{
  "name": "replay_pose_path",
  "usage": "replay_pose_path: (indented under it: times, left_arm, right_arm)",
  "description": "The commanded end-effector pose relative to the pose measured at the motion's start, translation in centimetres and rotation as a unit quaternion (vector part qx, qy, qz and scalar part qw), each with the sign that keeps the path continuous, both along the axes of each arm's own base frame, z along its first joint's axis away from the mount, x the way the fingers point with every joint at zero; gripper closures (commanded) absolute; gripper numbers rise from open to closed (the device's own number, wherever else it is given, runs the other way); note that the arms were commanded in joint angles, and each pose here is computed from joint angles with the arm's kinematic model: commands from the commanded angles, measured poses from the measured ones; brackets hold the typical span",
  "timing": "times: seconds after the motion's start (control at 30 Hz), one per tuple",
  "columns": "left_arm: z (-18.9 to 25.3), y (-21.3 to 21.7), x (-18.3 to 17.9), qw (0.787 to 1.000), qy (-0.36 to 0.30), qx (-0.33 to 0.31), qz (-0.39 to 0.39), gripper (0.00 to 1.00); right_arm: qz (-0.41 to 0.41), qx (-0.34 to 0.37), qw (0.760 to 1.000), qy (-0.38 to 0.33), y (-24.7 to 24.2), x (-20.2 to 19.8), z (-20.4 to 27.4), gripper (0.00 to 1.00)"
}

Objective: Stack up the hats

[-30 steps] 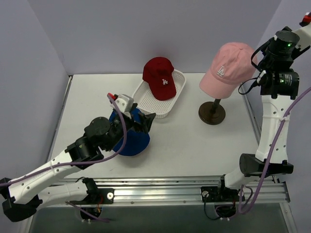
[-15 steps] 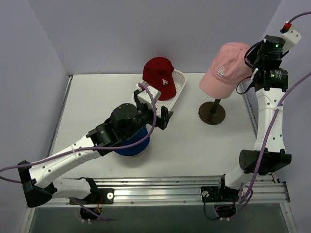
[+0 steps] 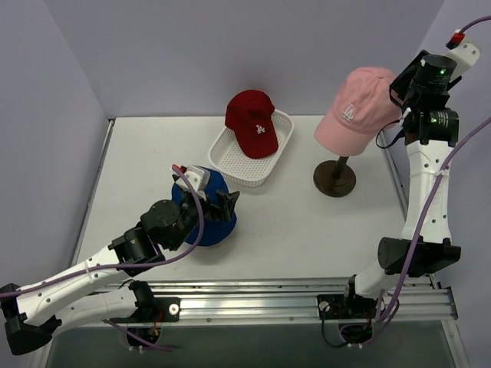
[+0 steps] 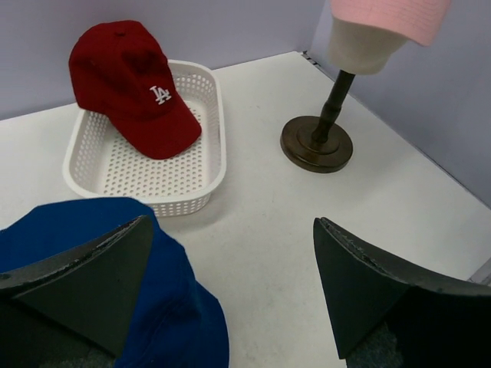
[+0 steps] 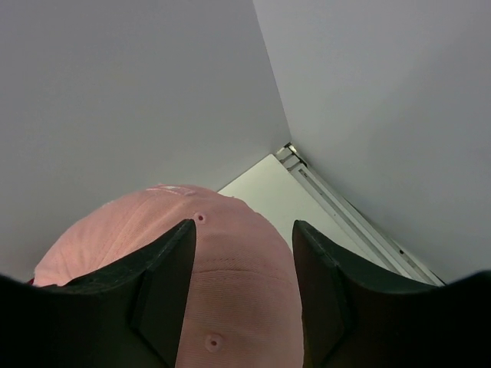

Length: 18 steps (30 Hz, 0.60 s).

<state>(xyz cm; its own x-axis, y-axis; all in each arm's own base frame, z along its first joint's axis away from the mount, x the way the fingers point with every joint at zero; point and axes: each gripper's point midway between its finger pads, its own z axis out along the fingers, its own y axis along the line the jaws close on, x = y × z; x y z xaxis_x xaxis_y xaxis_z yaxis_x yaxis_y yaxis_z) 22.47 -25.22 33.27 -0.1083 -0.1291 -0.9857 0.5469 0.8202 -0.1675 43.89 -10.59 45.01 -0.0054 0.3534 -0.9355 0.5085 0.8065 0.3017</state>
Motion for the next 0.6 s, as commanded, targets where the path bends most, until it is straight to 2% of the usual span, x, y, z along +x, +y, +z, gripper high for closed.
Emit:
replay_pose_path:
  times: [0.0,0.07,0.2,0.3,0.57]
  left_arm:
    - [1.8,2.0,0.7,0.997,-0.032,-0.052,0.053,0.06]
    - [1.9,2.5,0.6,0.996,-0.035,-0.054,0.059,0.06]
    - [1.9,2.4,0.4,0.997,-0.035,-0.055,0.052,0.06]
    - [1.8,2.5,0.5,0.997,-0.034,-0.052,0.056,0.06]
    - [1.5,2.5,0.7,0.997,-0.033,-0.048,0.060,0.06]
  right_arm:
    - [0.028,-0.020,0.998,-0.048,1.4,-1.1,4.1,0.50]
    - [0.037,-0.026,0.998,-0.049,2.0,-0.8,4.5,0.49]
    - [0.068,-0.048,0.995,-0.053,5.2,0.4,6.0,0.38]
    - [0.085,-0.061,0.993,-0.055,7.0,0.8,6.4,0.34]
    - [0.059,-0.082,0.995,0.016,6.1,1.1,2.4,0.30]
